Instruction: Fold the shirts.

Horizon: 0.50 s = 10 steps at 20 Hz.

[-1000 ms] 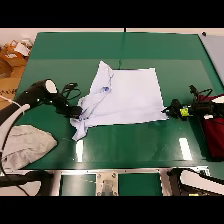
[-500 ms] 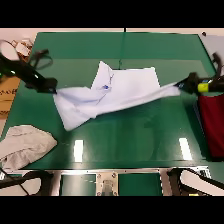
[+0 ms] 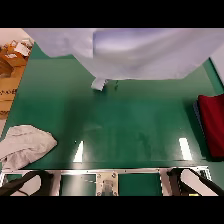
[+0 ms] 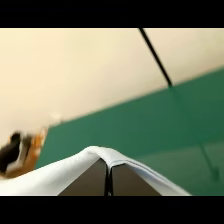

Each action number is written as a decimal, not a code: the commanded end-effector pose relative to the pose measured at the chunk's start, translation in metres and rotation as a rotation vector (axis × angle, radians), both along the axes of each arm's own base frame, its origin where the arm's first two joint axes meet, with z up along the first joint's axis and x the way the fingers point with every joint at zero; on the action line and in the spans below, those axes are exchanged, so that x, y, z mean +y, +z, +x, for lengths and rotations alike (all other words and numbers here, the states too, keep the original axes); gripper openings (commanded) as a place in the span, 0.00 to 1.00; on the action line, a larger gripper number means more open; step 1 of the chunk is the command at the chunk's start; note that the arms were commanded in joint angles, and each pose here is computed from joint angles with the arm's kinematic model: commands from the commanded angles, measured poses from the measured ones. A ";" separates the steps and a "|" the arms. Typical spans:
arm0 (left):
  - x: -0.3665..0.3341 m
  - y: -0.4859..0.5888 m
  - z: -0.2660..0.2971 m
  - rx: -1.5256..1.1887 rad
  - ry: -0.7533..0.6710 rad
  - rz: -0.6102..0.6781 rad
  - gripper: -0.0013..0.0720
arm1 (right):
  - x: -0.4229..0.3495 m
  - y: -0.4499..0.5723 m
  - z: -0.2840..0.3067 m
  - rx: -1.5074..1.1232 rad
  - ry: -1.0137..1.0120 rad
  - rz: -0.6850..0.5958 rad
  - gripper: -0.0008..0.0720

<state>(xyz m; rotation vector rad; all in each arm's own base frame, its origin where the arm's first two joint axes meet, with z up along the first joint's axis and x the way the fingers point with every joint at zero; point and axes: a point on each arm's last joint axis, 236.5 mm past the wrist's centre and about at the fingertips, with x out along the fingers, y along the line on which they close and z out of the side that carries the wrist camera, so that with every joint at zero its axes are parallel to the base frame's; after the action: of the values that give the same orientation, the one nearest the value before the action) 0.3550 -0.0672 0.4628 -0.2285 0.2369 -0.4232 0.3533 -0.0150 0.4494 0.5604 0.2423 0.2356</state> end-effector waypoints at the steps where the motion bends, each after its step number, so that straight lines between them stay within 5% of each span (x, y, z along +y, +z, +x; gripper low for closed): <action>1: -0.003 0.094 -0.070 -0.305 0.062 -0.073 0.05 | 0.003 0.069 -0.044 -0.180 -0.097 -0.027 0.03; 6: -0.010 0.124 -0.125 -0.440 0.092 -0.032 0.05 | 0.004 0.079 -0.058 -0.219 -0.129 -0.049 0.03; 10: 0.002 0.080 -0.075 -0.288 0.098 -0.094 0.05 | -0.016 0.027 -0.027 -0.083 -0.118 0.017 0.03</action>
<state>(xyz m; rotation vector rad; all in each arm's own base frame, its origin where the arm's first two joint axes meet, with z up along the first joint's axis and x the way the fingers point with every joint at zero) 0.2570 -0.0736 0.5643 -0.2131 -0.1308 -0.3827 0.3127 -0.0221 0.5035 0.5427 0.0637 0.1569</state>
